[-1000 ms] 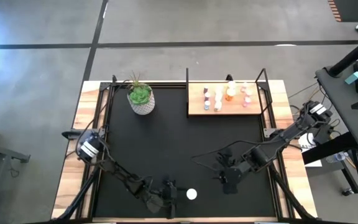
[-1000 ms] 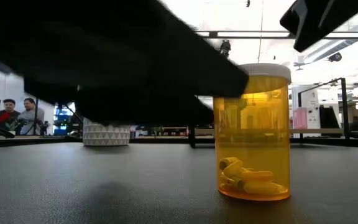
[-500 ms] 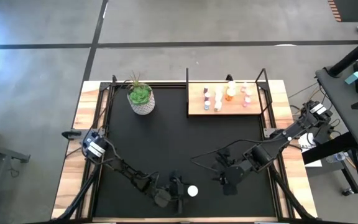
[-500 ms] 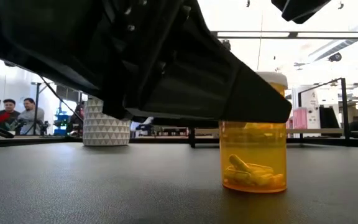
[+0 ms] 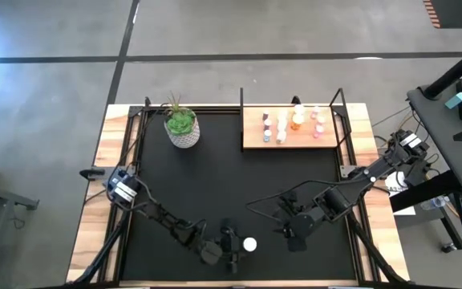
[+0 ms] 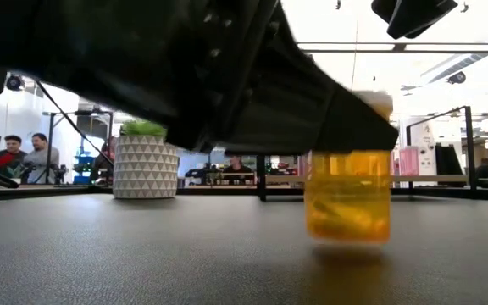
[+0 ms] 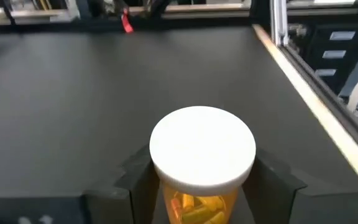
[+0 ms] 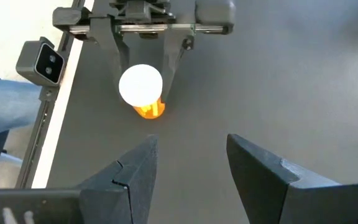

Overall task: Pick and place medicine bottles onto shelf by color
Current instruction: Put the orange pill bottle on the shelf aligned with the other orange pill bottles

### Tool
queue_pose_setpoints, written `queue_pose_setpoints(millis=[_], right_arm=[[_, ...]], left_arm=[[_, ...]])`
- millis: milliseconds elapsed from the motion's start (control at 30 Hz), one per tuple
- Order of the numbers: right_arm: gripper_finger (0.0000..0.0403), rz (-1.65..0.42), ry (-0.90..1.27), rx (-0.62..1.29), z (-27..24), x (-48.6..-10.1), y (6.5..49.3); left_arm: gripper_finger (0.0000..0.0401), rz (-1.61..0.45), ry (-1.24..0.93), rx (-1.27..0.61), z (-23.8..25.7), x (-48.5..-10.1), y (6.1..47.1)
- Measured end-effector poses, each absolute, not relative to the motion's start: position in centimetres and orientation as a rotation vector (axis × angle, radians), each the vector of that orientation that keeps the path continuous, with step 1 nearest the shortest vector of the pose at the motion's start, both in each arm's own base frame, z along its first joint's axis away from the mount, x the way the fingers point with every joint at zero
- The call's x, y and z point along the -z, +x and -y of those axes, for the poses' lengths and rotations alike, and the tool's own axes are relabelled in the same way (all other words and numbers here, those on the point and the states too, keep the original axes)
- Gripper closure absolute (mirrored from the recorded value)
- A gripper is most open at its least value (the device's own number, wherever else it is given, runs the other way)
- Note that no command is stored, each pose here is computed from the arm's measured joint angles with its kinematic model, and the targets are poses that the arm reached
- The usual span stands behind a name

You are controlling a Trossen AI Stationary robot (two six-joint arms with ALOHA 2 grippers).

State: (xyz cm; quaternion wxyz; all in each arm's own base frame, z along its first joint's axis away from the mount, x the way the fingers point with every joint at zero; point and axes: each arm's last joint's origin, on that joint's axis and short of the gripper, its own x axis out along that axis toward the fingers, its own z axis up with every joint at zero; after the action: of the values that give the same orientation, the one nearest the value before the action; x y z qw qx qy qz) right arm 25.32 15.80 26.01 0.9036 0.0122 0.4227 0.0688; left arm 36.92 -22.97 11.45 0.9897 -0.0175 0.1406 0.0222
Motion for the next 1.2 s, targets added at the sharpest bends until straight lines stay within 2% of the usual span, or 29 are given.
queue_pose_setpoints(millis=[300,767,967,1200], right_arm=[[0.022,-0.927,-0.014,-0.131,-15.5,-26.0,24.9],[0.022,-1.067,-0.131,0.013,-14.0,-26.3,23.6],[0.022,-1.044,-0.228,0.104,-13.4,-26.6,23.6],[0.022,-1.065,-0.259,0.207,-11.6,-26.6,24.0]], left_arm=[[0.0217,-0.201,0.084,-0.104,20.0,-13.4,39.7],[0.0216,-0.171,0.048,-0.234,8.2,-15.1,45.0],[0.0215,-0.169,0.021,-0.258,3.6,-15.3,45.8],[0.0215,-0.213,-0.008,-0.232,1.6,-14.6,45.9]])
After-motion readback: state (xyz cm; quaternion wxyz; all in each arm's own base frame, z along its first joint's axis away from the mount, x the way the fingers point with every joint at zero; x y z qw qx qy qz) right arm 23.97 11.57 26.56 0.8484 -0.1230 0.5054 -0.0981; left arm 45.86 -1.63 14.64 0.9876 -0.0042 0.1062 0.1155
